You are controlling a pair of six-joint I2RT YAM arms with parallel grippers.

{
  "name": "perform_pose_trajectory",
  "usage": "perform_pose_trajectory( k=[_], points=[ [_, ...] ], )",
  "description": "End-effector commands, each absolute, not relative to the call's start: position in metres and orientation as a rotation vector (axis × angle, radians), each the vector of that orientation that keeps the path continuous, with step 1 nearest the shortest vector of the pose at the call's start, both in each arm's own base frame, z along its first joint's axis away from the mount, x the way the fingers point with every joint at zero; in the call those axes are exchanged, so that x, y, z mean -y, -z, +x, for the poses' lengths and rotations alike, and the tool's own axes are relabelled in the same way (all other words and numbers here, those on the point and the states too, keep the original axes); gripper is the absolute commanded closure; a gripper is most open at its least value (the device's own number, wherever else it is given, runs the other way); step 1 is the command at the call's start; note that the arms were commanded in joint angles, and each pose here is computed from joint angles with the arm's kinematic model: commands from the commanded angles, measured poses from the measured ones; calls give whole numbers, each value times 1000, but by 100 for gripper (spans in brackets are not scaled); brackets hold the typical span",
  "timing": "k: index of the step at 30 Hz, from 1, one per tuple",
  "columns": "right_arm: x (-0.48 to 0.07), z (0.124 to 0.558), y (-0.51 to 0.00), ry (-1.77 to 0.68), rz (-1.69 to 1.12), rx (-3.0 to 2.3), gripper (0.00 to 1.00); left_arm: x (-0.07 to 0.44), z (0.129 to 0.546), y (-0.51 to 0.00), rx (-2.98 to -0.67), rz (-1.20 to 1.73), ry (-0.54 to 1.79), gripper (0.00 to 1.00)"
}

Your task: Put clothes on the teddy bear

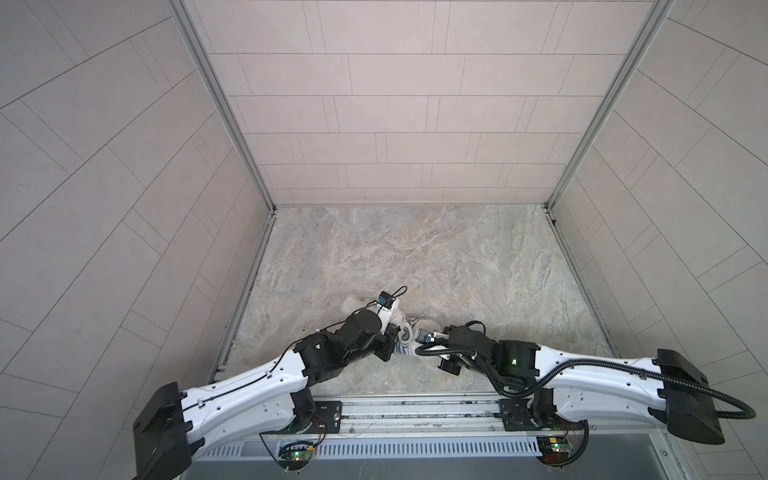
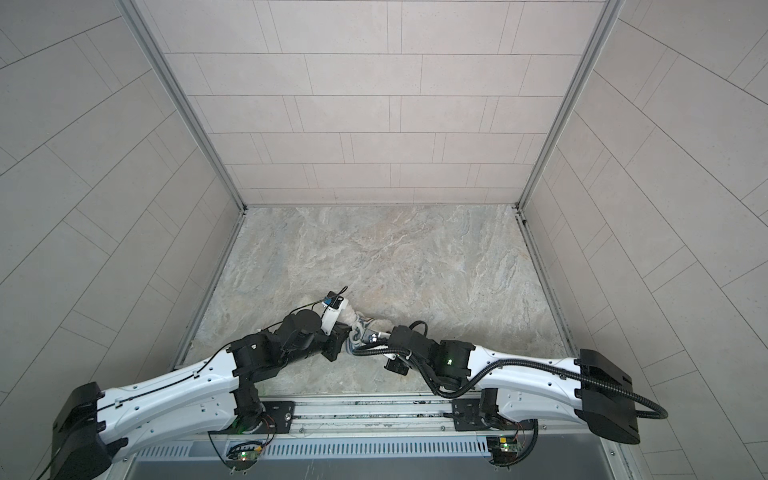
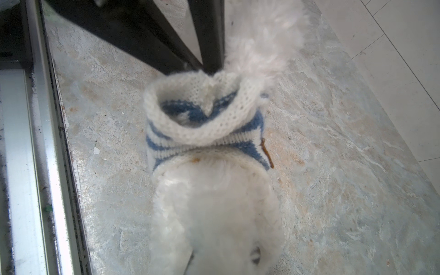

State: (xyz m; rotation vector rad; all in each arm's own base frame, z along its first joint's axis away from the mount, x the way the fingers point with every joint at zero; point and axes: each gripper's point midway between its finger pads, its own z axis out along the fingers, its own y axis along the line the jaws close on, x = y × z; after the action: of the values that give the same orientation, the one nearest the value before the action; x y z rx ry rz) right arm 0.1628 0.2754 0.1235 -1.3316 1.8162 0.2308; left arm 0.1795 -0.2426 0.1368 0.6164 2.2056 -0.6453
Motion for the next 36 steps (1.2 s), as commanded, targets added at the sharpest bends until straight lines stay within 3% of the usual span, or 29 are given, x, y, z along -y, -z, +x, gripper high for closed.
perform_pose_trajectory(
  k=[1, 12, 21, 29, 36],
  points=[
    [-281, 165, -143, -242, -1310, -1768, 100, 239, 179, -132, -2216, 603, 630, 97],
    [-258, 172, -128, -87, -1329, -1808, 100, 212, 177, -179, -2118, 532, 654, 100],
    [-256, 162, -143, -94, -1364, -1714, 100, 183, 195, -186, -2123, 364, 634, 100],
    [-280, 150, -138, 36, -1551, -1645, 100, 216, 198, -216, -2031, 402, 868, 100],
    [-284, 145, -151, 136, -1561, -1519, 100, 197, 211, -202, -2116, 332, 712, 100]
  ],
)
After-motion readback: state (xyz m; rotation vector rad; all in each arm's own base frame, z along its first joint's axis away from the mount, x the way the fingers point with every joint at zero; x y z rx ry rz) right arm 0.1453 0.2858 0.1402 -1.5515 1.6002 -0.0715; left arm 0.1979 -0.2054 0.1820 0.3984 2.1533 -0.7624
